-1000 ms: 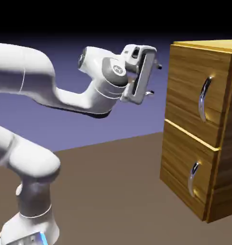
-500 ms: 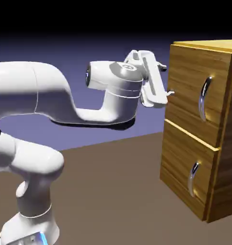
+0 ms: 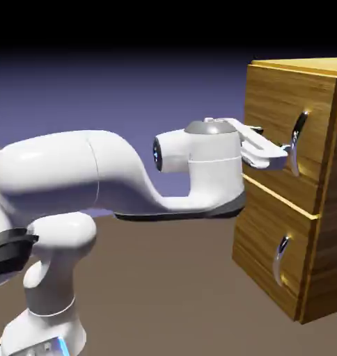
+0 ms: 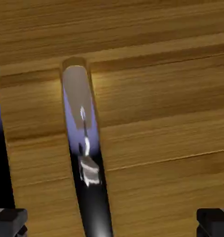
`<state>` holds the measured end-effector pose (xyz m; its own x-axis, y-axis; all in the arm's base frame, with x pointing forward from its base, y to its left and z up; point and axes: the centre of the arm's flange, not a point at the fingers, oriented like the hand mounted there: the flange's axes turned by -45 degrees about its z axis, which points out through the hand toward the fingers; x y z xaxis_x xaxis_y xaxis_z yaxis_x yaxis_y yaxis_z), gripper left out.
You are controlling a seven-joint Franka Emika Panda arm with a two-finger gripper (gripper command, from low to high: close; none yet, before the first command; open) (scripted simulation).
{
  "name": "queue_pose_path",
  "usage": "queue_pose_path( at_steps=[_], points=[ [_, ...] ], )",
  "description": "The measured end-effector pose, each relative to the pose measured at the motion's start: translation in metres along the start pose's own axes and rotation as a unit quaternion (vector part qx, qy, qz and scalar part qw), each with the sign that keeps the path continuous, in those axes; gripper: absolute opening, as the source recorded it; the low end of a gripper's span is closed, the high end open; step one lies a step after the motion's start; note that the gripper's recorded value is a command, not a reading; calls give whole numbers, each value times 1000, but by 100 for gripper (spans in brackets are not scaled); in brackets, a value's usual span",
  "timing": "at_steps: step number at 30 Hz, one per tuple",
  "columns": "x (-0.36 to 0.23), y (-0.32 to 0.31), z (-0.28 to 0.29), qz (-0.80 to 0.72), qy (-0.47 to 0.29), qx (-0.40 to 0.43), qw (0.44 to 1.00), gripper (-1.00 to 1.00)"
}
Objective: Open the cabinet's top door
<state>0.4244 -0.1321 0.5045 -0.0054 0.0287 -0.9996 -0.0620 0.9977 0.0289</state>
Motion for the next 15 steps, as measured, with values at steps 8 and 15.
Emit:
queue_pose_path(
  at_steps=[8, 15],
  points=[
    [4, -3, 52, -14, -1, -1, 1000, -100],
    [4, 16, 23, -15, -4, 59, 998, -100]
  ],
)
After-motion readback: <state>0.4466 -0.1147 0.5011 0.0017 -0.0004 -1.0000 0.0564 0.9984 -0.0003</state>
